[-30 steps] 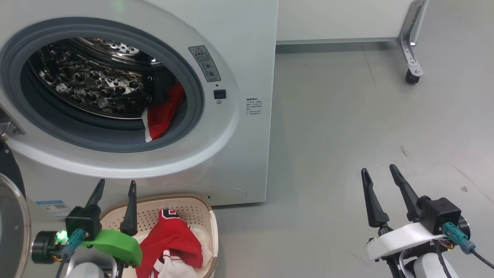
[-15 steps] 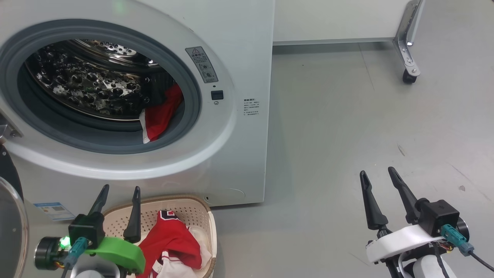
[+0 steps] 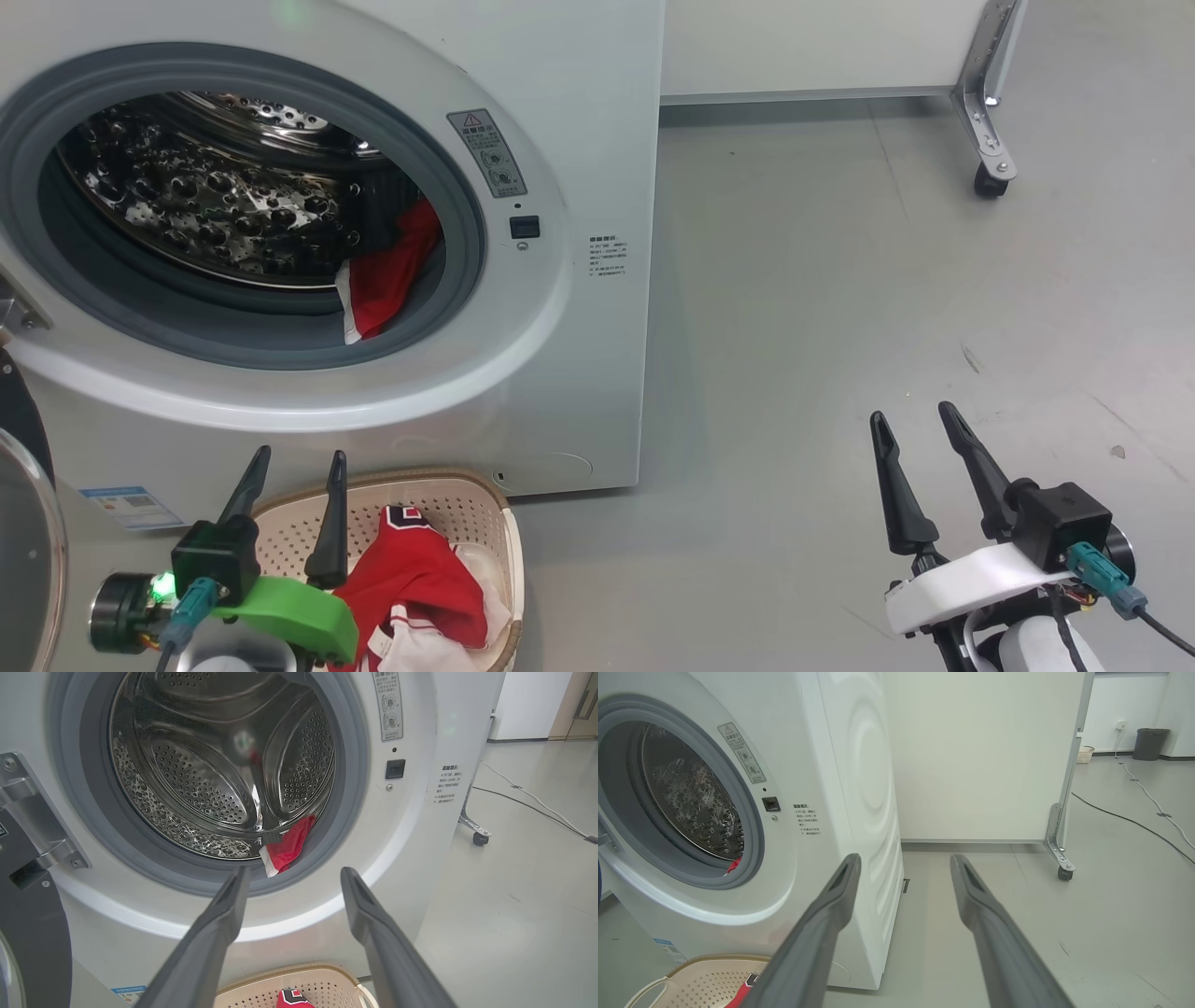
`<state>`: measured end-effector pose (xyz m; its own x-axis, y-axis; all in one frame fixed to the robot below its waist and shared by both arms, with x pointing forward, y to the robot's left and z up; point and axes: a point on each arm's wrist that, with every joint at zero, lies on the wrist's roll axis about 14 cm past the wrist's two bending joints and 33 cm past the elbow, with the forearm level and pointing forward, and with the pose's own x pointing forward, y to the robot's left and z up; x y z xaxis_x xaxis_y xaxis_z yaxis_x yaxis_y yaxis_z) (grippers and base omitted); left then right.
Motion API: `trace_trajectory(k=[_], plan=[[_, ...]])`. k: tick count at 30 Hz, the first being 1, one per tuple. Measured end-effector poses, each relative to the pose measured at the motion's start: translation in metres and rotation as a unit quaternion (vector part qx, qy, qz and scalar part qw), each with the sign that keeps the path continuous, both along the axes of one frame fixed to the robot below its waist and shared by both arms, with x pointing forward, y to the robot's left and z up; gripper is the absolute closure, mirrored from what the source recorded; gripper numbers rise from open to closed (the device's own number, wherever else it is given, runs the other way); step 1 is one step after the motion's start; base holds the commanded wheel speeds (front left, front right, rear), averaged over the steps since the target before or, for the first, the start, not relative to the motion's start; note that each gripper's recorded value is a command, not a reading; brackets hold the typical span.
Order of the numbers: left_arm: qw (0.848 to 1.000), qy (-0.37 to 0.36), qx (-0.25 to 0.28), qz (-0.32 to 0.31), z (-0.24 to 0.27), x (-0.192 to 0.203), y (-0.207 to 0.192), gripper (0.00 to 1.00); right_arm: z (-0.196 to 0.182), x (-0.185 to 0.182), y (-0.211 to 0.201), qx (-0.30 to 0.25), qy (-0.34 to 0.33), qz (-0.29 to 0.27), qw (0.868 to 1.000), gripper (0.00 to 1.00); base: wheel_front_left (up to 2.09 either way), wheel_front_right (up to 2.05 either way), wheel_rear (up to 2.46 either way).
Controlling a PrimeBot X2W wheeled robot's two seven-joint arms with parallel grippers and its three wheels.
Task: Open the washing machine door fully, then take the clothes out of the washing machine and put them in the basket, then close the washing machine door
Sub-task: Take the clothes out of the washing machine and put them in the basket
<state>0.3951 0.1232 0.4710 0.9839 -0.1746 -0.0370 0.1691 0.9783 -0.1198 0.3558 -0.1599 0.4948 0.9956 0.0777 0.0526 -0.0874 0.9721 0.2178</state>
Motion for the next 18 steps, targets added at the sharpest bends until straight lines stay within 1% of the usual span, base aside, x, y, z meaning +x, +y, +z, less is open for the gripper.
trace_trajectory(k=[18], plan=[[1.0, 0.0, 0.0, 0.001, -0.0007, -0.0013, -0.0014, 0.0, -0.0022, -0.0001, -0.0009, 0.0, 0.003, -0.001, 1.0, 0.0, 0.0, 0.0, 0.0]])
